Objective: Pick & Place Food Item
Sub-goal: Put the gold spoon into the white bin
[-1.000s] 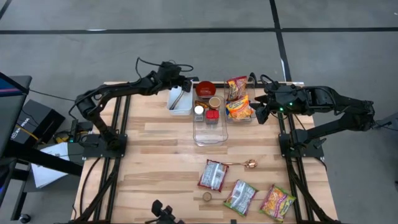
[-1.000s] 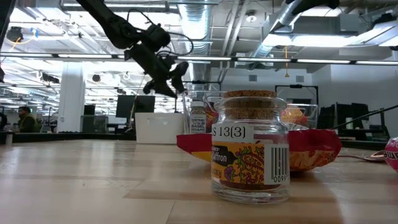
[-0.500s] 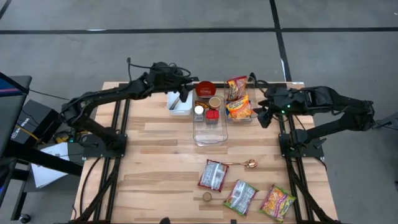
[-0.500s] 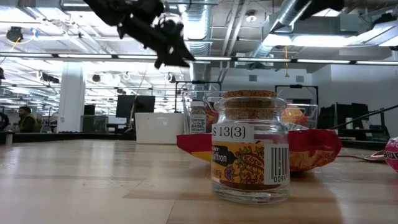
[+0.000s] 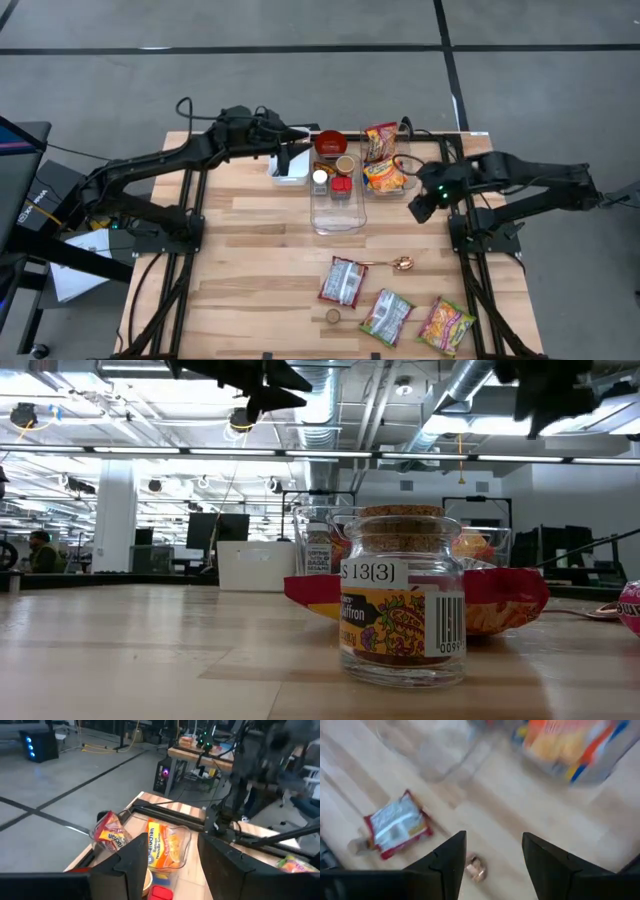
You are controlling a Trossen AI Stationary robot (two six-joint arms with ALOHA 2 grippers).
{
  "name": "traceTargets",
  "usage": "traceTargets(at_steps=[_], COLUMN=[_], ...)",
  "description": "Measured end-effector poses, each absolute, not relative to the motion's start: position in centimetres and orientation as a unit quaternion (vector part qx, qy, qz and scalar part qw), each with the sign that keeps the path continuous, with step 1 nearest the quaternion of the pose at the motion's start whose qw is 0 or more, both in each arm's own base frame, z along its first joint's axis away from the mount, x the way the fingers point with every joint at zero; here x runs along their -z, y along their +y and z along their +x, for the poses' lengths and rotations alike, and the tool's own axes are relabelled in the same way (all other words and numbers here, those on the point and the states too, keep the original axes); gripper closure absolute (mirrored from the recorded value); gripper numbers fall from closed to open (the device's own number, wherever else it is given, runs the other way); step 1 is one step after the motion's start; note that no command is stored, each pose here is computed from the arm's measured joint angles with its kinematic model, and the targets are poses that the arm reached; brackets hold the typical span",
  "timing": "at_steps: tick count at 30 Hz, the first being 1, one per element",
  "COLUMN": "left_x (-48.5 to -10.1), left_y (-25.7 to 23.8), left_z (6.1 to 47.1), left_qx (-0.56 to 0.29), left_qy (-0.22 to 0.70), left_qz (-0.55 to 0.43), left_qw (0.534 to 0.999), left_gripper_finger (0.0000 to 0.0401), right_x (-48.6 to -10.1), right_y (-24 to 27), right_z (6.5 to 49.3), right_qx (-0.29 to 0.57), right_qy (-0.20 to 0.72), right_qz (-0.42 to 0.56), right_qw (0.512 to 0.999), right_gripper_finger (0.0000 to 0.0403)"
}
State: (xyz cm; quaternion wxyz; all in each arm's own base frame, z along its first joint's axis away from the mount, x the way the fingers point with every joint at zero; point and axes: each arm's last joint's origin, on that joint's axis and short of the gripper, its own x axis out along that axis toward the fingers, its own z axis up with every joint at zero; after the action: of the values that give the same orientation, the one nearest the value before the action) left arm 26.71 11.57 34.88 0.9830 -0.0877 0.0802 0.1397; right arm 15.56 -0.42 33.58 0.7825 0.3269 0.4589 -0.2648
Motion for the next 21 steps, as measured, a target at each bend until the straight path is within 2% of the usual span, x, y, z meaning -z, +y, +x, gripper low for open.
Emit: traceTargets(at_steps=[8, 11, 21], left_x=[-34.9, -34.9, -34.8], left_y=[11.4, 11.4, 11.4], left_z=[26.7, 26.7, 26.7], left_qx=[-0.141, -0.142, -0.142], left_qy=[0.078, 0.081, 0.086], left_qz=[-0.107, -0.108, -0.111], left_qw=[0.981, 0.981, 0.980], left_gripper_finger=[0.0254, 0.0258, 0.0261], right_x=[-27.7, -25.6, -20.3], right_y=[1.7, 2.5, 4.8], right_z=[16.2, 16.2, 15.2], right_qx=[0.214, 0.223, 0.240], right_qy=[0.532, 0.544, 0.540], right_qz=[0.441, 0.460, 0.513], right_qw=[0.690, 0.666, 0.623], right_gripper_finger=[0.0216, 0.0216, 0.0216])
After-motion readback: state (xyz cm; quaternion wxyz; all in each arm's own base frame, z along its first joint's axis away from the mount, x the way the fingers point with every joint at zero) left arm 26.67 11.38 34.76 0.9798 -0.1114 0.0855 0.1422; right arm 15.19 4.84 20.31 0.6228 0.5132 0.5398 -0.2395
